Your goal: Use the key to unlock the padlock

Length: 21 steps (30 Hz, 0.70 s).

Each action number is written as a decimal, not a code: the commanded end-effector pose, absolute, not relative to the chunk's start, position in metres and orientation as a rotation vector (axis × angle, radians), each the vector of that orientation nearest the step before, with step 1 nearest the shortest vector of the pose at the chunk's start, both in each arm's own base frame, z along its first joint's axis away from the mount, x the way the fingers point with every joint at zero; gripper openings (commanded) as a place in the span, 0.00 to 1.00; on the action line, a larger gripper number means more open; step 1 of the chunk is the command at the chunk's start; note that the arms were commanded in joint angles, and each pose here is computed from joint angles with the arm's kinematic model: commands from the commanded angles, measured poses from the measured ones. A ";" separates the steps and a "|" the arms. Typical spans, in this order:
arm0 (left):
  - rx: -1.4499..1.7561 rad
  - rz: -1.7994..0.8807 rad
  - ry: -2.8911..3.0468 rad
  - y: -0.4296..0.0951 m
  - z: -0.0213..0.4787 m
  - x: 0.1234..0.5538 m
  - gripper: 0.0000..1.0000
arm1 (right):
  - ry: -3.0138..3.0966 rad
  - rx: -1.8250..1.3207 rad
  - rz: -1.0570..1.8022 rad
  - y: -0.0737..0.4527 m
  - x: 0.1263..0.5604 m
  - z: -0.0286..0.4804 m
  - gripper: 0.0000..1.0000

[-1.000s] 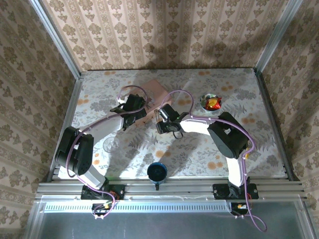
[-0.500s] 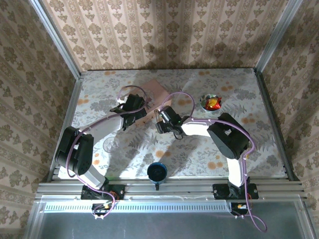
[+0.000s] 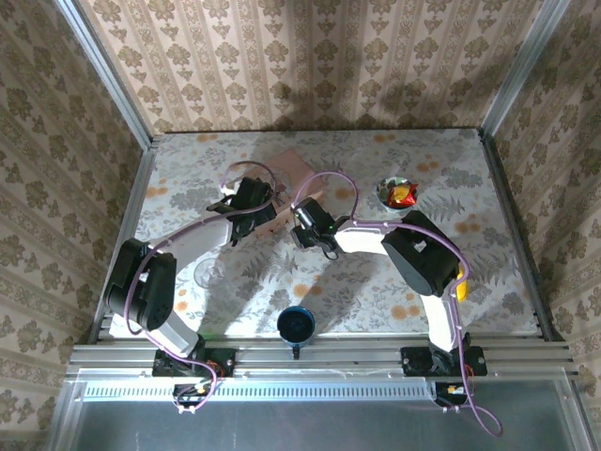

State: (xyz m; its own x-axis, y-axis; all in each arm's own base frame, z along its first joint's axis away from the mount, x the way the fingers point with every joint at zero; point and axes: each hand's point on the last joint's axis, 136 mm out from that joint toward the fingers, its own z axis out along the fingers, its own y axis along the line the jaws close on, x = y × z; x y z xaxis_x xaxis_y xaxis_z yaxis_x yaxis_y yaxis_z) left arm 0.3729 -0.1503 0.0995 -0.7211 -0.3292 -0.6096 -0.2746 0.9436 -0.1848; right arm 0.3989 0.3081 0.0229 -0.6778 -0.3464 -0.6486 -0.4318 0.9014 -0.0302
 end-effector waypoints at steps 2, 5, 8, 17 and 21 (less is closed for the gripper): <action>-0.440 -0.102 2.433 -0.147 0.095 0.370 1.00 | 2.448 -0.612 0.124 0.298 0.382 -0.004 0.44; -0.440 -0.103 2.434 -0.147 0.095 0.370 1.00 | 2.459 -0.606 0.127 0.296 0.379 -0.007 0.22; -0.439 -0.114 2.439 -0.149 0.094 0.369 1.00 | 2.464 -0.600 0.141 0.297 0.379 -0.006 0.14; -0.434 -0.147 2.446 -0.149 0.095 0.360 1.00 | 2.454 -0.505 0.283 0.294 0.385 0.012 0.06; -0.425 -0.168 2.445 -0.152 0.096 0.357 1.00 | 2.445 -0.452 0.351 0.288 0.388 0.020 0.03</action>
